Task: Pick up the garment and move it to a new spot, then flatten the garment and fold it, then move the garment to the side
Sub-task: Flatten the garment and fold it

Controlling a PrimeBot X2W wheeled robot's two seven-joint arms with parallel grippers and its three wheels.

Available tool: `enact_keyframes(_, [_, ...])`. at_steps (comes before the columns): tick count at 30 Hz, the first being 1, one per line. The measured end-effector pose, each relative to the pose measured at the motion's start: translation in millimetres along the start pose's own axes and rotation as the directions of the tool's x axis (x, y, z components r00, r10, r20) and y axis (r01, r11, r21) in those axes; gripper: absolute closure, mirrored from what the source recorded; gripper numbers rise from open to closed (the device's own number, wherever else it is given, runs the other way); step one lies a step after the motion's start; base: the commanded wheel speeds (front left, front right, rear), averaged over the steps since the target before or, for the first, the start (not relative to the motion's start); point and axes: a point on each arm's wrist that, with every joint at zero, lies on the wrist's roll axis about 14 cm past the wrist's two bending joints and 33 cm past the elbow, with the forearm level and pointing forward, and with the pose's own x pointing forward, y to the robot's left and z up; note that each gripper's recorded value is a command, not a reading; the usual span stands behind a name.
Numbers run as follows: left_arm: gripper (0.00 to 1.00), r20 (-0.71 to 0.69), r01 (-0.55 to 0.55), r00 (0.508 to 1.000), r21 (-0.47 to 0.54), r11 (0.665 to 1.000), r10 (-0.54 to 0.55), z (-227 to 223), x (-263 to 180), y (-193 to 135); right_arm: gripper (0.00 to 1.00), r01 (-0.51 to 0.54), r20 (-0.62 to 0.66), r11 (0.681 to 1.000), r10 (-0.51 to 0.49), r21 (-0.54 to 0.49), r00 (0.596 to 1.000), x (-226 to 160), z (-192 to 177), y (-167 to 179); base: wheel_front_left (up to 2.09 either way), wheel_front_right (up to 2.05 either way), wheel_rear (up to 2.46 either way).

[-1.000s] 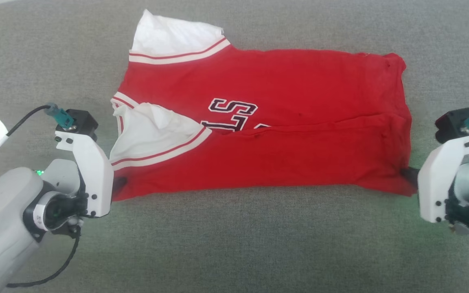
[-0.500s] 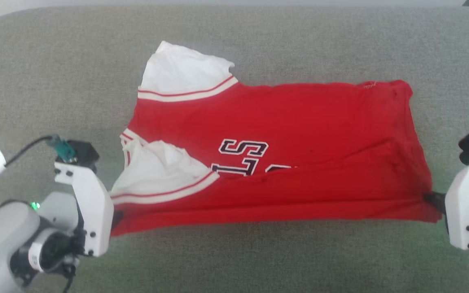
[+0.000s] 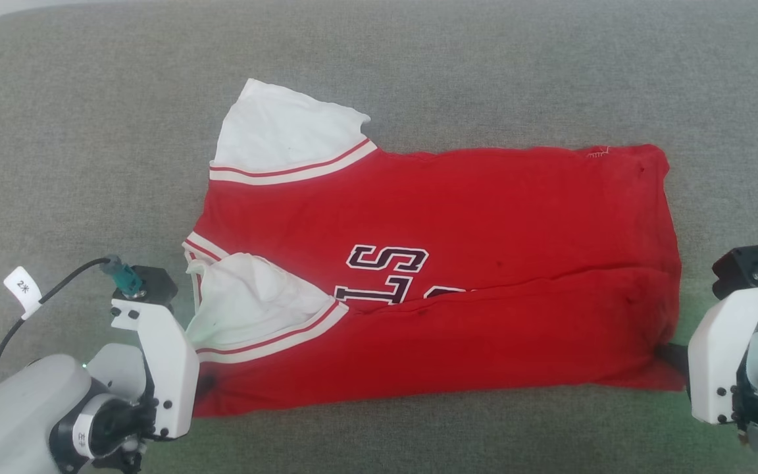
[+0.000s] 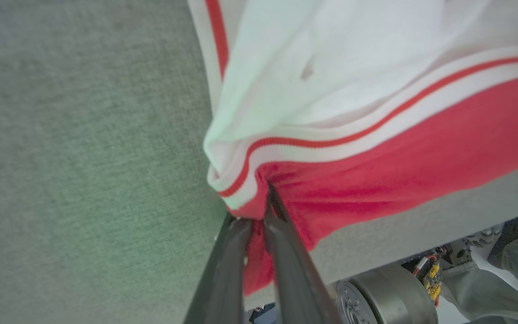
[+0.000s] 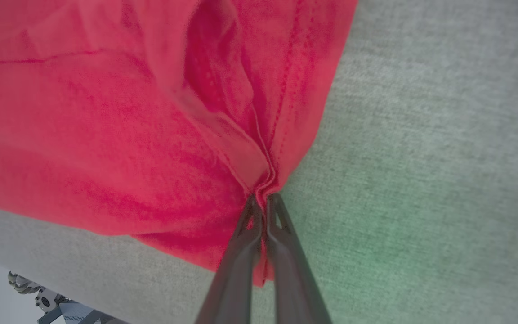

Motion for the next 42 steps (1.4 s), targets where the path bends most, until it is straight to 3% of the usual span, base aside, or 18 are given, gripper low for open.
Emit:
enact_keyframes(1, [0.04, 0.005, 0.002, 1.0, -0.004, 1.0, -0.002, 1.4, 2.1, 0.3, 0.22, 0.002, 0.003, 1.0, -0.002, 0.005, 1.0, 1.3, 0.4, -0.8, 0.0, 0.0, 0.0])
enact_keyframes(2, [0.0, 0.003, 0.003, 1.0, -0.006, 1.0, -0.003, 1.7, 3.9, 0.9, 0.06, 0.005, 0.008, 1.0, -0.006, 0.009, 1.0, 2.5, 1.4, -1.7, 0.0, 0.0, 0.0])
enact_keyframes(3, [0.0, 0.004, 0.004, 1.0, -0.006, 1.0, -0.004, 2.8, 5.0, 1.1, 0.0, 0.007, 0.009, 1.0, -0.008, 0.012, 1.0, 4.0, 1.7, -1.8, 0.0, 0.0, 0.0])
enact_keyframes(11, [0.0, 0.053, -0.011, 0.999, 0.011, 1.0, 0.011, 22.8, -6.5, 4.2, 0.0, -0.002, 0.079, 1.0, 0.001, 0.017, 0.997, -0.9, 14.5, 2.2, 0.0, 0.0, 0.0])
enact_keyframes(18, [0.0, 0.181, -0.109, 0.979, 0.091, 0.99, 0.092, 69.8, -48.0, 16.6, 0.0, 0.015, 0.264, 1.0, -0.015, 0.0, 0.964, -29.7, 44.3, 0.4, 0.0, 0.0, 0.0])
enact_keyframes(23, [0.0, 0.253, -0.164, 0.96, 0.148, 0.975, 0.123, 105.2, -67.7, 15.3, 0.0, 0.038, 0.468, 0.999, -0.026, -0.017, 0.883, -56.3, 74.4, 0.3, 0.0, 0.0, 0.0])
enact_keyframes(31, [0.0, 0.34, -0.169, 0.938, 0.262, 0.95, 0.073, 172.6, -63.2, -11.9, 0.0, 0.131, 0.778, 0.991, -0.074, -0.011, 0.624, -106.5, 116.5, -8.9, 0.0, 0.0, 0.0])
enact_keyframes(34, [0.0, 0.388, -0.168, 0.921, 0.294, 0.941, 0.043, 204.0, -57.7, -21.4, 0.0, 0.162, 0.828, 0.987, -0.101, 0.012, 0.552, -115.4, 118.3, -16.3, 0.0, 0.0, 0.0])
enact_keyframes(37, [0.0, 0.409, -0.167, 0.912, 0.306, 0.937, 0.029, 229.5, -46.7, -26.9, 0.0, 0.173, 0.84, 0.984, -0.131, 0.045, 0.526, -114.0, 113.2, -24.1, 0.0, 0.0, 0.0])
enact_keyframes(42, [0.0, 0.371, -0.159, 0.928, 0.301, 0.94, 0.038, 251.4, -16.9, -28.3, 0.0, 0.179, 0.814, 0.981, -0.167, 0.078, 0.556, -99.3, 98.8, -34.2, 0.0, 0.0, 0.0])
